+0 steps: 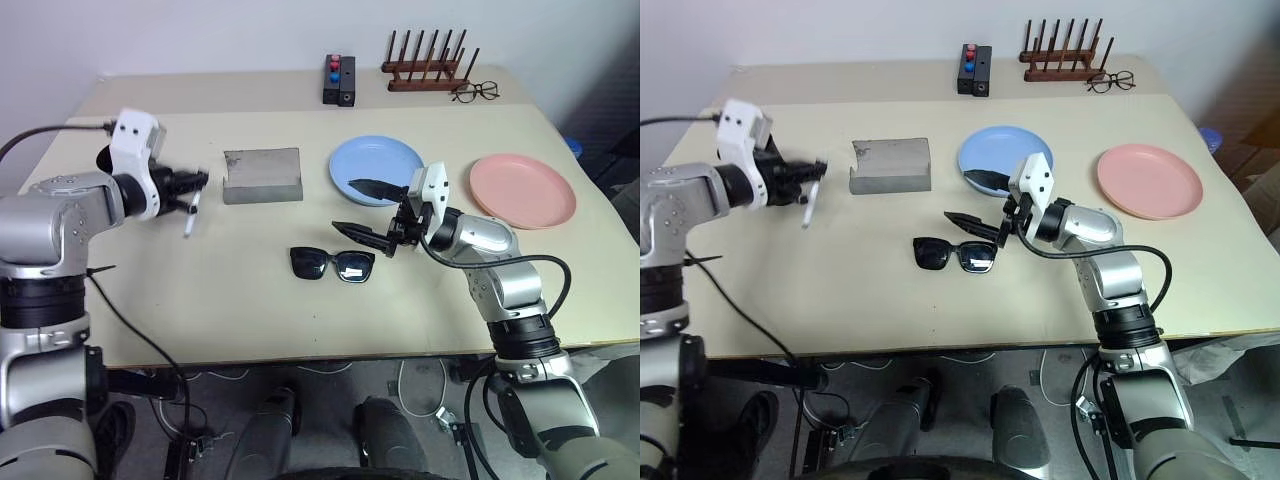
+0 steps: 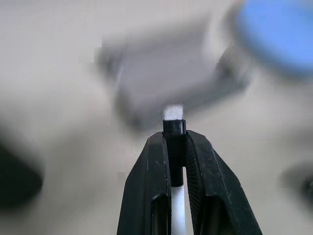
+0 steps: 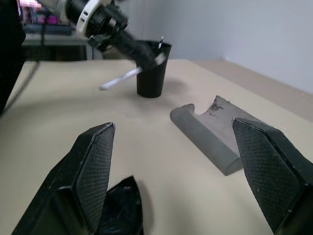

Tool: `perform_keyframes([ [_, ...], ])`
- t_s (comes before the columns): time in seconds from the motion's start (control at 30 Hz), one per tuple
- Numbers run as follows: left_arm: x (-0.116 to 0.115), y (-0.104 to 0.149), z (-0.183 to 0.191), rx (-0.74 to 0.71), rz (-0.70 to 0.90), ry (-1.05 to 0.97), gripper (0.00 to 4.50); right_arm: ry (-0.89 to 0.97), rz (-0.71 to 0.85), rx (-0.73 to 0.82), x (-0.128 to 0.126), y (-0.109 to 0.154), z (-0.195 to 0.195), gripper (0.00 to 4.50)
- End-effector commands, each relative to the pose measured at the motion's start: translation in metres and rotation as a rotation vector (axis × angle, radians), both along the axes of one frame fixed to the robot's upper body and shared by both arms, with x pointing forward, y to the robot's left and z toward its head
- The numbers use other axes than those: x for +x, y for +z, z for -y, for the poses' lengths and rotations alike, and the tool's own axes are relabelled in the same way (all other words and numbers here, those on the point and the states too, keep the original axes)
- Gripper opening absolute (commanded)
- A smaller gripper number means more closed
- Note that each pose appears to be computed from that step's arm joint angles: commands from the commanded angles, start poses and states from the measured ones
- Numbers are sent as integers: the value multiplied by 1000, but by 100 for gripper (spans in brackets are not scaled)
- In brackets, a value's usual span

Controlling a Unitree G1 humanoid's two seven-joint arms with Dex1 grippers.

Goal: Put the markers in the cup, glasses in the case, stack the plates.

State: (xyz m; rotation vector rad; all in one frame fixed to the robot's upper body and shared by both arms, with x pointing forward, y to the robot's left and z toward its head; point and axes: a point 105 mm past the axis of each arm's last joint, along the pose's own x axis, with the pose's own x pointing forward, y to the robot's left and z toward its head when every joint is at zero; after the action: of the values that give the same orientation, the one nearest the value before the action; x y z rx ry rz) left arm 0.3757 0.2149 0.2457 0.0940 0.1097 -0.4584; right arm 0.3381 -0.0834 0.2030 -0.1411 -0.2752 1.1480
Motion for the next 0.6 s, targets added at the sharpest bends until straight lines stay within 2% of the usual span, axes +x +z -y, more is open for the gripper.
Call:
perform_keyframes([
  [0.03, -4, 65, -22, -76, 380, 82, 4, 3, 40, 92, 1, 25, 4, 390],
  [0.17, -7, 95, -39, -149, 537, 110, 4, 35, 37, 80, -5, 24, 3, 390],
  [0.27, -6, 105, -69, -139, 598, 201, 4, 64, 41, 97, -11, 27, 0, 390],
  [0.43, -6, 102, -113, -169, 633, 329, 4, 69, 41, 88, -12, 25, -4, 390],
  [0.6, 1, 84, -128, -205, 642, 348, 4, 76, 36, 86, -14, 23, -7, 390],
])
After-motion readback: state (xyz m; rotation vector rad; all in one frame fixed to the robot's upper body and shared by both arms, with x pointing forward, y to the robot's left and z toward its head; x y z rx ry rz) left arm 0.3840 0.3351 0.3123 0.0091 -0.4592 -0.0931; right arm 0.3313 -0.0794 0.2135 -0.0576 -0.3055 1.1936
